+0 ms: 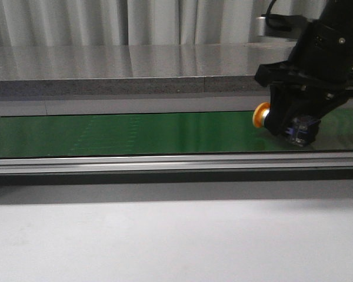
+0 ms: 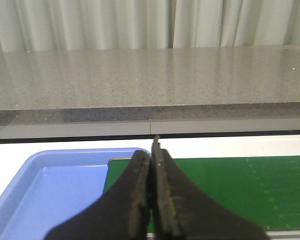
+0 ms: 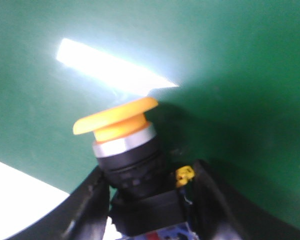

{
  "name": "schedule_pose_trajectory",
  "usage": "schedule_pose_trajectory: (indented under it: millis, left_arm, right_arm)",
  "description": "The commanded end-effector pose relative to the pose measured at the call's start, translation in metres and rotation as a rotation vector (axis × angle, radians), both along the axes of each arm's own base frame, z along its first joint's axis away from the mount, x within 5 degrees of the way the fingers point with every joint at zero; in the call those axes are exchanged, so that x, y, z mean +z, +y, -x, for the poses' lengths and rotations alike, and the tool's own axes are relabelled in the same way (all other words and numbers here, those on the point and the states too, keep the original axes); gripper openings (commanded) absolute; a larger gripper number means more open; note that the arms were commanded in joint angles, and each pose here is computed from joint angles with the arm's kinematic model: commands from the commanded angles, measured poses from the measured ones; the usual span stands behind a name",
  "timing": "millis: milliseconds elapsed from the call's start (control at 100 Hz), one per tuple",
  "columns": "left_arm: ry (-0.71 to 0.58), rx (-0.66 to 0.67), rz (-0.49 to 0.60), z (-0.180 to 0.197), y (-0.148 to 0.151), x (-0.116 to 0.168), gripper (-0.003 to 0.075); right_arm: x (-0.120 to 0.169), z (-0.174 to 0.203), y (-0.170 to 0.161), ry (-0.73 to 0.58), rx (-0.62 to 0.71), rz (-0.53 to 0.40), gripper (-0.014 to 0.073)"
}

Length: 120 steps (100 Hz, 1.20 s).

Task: Move button from left to right
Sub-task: 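Lower the right gripper over the button and close on its body, then lift the button with the right gripper and carry it over the green tray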

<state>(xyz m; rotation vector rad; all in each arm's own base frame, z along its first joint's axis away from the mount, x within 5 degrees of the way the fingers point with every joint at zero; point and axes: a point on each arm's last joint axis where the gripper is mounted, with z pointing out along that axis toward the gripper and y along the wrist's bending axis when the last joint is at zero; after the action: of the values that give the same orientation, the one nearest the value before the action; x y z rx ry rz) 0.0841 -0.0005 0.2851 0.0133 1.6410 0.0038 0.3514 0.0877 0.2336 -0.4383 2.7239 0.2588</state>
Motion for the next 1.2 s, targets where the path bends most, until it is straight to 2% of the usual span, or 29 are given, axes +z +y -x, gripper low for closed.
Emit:
schedule_pose_trajectory:
  millis: [0, 140, 260, 720, 920, 1190]
  left_arm:
    - [-0.102, -0.004, 0.014, 0.000, 0.000, 0.016, -0.0020]
    - [-0.102, -0.004, 0.014, 0.000, 0.000, 0.016, -0.0020]
    - [-0.102, -0.004, 0.014, 0.000, 0.000, 0.016, -0.0020]
    - [-0.102, -0.004, 0.014, 0.000, 0.000, 0.016, -0.0020]
    - [-0.102, -0.004, 0.014, 0.000, 0.000, 0.016, -0.0020]
    - [-0.102, -0.004, 0.014, 0.000, 0.000, 0.016, -0.0020]
  right_arm:
    - [0.039, -0.004, 0.000, -0.106, 0.009, -0.019, 0.0234]
    - [0.058, -0.011, -0.006, -0.153, 0.007, 0.000, 0.0234]
    - [0.071, -0.018, -0.025, -0.179, -0.041, 0.004, 0.0234]
    - [0.078, -0.018, -0.155, -0.182, -0.381, 0.042, 0.0234]
    - [0.079, -0.012, -0.202, -0.231, -0.494, 0.106, 0.0234]
    - [0.069, -0.014, -0.229, -0.260, -0.463, 0.213, 0.0234]
